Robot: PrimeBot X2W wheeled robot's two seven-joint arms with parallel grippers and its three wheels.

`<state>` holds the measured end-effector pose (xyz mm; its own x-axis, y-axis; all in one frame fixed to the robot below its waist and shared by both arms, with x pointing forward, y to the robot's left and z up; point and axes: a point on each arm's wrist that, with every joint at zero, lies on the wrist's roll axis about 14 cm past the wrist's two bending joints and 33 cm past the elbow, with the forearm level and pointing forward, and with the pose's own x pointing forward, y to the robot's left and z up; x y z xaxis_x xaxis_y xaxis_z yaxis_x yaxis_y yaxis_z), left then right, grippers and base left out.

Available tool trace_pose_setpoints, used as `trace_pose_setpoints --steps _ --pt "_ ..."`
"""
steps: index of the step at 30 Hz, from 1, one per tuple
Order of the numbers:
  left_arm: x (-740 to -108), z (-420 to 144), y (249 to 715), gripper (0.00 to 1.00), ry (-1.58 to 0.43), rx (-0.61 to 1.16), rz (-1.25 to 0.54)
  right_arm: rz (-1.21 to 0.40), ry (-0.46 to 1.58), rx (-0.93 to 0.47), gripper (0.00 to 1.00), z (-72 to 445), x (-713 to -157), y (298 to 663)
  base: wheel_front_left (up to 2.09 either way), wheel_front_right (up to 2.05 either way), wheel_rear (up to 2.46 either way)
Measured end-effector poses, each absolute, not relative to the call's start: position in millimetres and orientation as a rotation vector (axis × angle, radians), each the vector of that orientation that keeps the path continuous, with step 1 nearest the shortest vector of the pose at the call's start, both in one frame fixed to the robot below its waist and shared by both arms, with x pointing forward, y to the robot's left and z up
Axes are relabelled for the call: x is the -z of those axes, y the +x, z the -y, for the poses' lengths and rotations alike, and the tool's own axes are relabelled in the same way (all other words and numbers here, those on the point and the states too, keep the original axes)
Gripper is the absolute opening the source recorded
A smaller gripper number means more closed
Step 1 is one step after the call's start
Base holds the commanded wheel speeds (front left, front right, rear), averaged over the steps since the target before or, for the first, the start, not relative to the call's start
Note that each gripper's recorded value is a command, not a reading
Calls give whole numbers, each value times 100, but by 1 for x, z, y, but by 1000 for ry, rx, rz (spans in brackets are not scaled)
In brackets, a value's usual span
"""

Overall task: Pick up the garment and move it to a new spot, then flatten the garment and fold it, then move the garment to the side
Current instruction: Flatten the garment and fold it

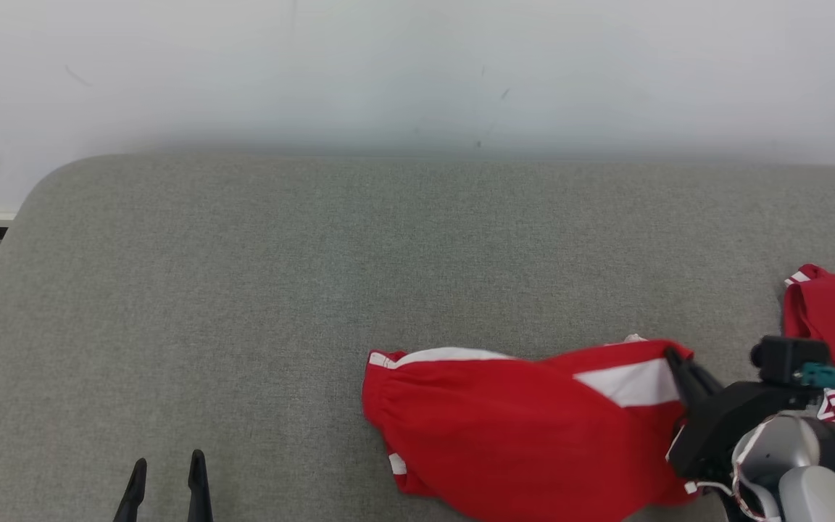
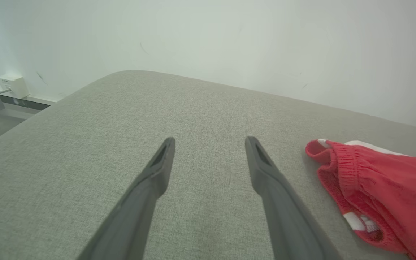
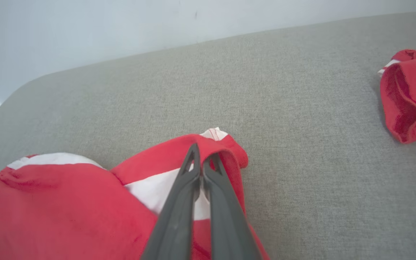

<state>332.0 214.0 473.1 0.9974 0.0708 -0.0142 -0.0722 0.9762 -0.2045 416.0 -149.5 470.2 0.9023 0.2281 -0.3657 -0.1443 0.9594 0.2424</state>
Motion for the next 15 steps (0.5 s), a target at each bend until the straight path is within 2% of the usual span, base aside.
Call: trace_pose_setpoints --steps 9,12,13,14,15 --pt "-474 -215 329 100 -207 -77 -3 -214 297 -42 0 189 -502 434 0 0 0" --pt "-473 -216 329 100 -206 -80 -5 -222 314 -9 0 197 -496 439 0 0 0" --pt "-473 -217 329 100 -206 -81 -6 -238 317 -9 39 195 -491 439 0 0 0" --pt "-473 -217 329 100 -206 -83 -6 -256 326 -10 100 193 -485 439 0 0 0" --pt "-473 -217 329 100 -206 -84 -7 -273 330 -15 100 190 -480 439 0 0 0"
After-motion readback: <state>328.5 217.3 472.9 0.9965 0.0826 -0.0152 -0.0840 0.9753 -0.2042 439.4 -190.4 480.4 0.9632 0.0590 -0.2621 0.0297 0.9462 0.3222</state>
